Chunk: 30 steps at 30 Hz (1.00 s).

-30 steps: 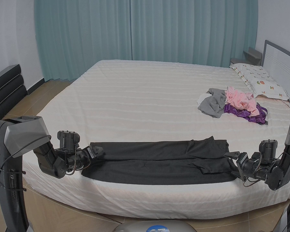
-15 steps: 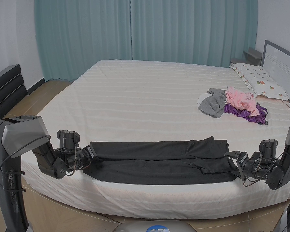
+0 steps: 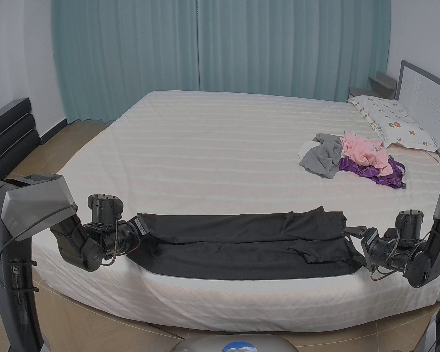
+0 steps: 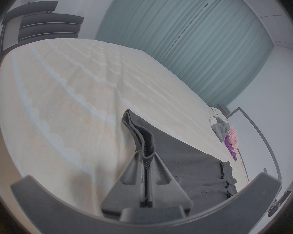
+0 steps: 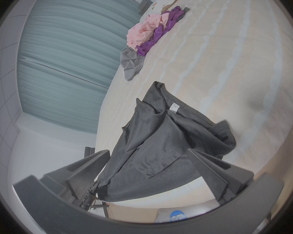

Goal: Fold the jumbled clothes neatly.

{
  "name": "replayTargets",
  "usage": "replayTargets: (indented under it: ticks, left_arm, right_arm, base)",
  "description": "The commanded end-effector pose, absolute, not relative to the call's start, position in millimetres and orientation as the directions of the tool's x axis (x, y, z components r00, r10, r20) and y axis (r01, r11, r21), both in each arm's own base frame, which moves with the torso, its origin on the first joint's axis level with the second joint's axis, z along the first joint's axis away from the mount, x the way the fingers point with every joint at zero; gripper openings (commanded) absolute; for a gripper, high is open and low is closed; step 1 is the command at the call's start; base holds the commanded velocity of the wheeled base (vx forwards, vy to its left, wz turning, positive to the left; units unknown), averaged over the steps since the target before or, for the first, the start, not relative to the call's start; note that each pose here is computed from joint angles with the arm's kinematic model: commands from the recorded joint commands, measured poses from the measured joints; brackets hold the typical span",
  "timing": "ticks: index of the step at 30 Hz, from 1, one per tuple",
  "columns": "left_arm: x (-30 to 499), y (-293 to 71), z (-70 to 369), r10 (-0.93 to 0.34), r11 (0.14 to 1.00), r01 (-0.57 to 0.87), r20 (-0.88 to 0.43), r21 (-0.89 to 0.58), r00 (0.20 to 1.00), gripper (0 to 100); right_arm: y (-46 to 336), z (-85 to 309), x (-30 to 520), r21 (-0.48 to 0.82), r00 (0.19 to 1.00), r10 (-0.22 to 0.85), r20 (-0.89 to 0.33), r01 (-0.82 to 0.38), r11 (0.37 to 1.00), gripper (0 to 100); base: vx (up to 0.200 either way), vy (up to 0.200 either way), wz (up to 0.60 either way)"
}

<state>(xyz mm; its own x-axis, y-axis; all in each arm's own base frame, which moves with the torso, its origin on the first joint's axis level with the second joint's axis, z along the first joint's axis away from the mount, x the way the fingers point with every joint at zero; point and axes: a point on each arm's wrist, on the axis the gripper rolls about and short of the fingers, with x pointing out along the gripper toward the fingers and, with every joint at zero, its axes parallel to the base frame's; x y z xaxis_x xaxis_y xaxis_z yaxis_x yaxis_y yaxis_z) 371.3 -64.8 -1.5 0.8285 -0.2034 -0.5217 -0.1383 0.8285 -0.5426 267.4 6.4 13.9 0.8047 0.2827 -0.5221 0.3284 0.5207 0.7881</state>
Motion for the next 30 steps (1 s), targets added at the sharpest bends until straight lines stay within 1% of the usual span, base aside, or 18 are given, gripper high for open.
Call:
replayTargets:
  ticks: [1, 9, 13, 18, 20, 21, 25, 27, 29, 30]
  left_arm:
    - [370, -66, 2, -0.206, 0.829, -0.131, -0.514, -0.544, 0.832, 0]
    - [370, -75, 18, -0.209, 0.831, -0.101, -0.476, -0.546, 0.854, 0]
    - [369, -86, 29, -0.218, 0.835, -0.075, -0.454, -0.545, 0.864, 0]
    - [368, -99, 40, -0.242, 0.84, -0.055, -0.462, -0.54, 0.853, 0]
    - [368, -99, 40, -0.242, 0.84, -0.055, -0.462, -0.54, 0.853, 0]
    - [368, -108, 47, -0.252, 0.843, -0.045, -0.467, -0.535, 0.847, 0]
    - [369, -120, 52, -0.258, 0.849, -0.034, -0.471, -0.527, 0.843, 0]
    - [367, -133, 55, -0.265, 0.857, -0.024, -0.482, -0.514, 0.835, 0]
    - [367, -133, 55, -0.265, 0.857, -0.024, -0.482, -0.514, 0.835, 0]
    - [366, -146, 58, -0.278, 0.862, -0.006, -0.481, -0.508, 0.831, 0]
  right_arm:
    - [6, 14, 268, 0.788, 0.805, 0.282, -0.522, 0.329, 0.52, 100]
    - [3, 14, 268, 0.79, 0.81, 0.273, -0.519, 0.332, 0.516, 100]
    - [3, 14, 268, 0.789, 0.809, 0.273, -0.52, 0.333, 0.516, 100]
    - [3, 14, 268, 0.789, 0.809, 0.273, -0.52, 0.333, 0.516, 100]
    - [3, 14, 268, 0.789, 0.809, 0.273, -0.52, 0.333, 0.516, 100]
    - [3, 15, 268, 0.79, 0.81, 0.275, -0.519, 0.331, 0.516, 100]
    - [3, 15, 267, 0.791, 0.808, 0.279, -0.518, 0.329, 0.516, 100]
    - [3, 15, 267, 0.791, 0.808, 0.279, -0.52, 0.331, 0.516, 100]
    - [3, 15, 267, 0.791, 0.808, 0.279, -0.52, 0.331, 0.516, 100]
    - [3, 14, 267, 0.79, 0.807, 0.279, -0.521, 0.332, 0.516, 100]
  base:
    - [0.0, -0.2, 0.0]
    - [0.0, -0.2, 0.0]
    - [0.0, -0.2, 0.0]
    - [0.0, -0.2, 0.0]
    - [0.0, -0.2, 0.0]
    - [0.0, -0.2, 0.0]
    - [0.0, -0.2, 0.0]
    - [0.0, -0.2, 0.0]
    - [0.0, -0.2, 0.0]
    - [0.0, -0.2, 0.0]
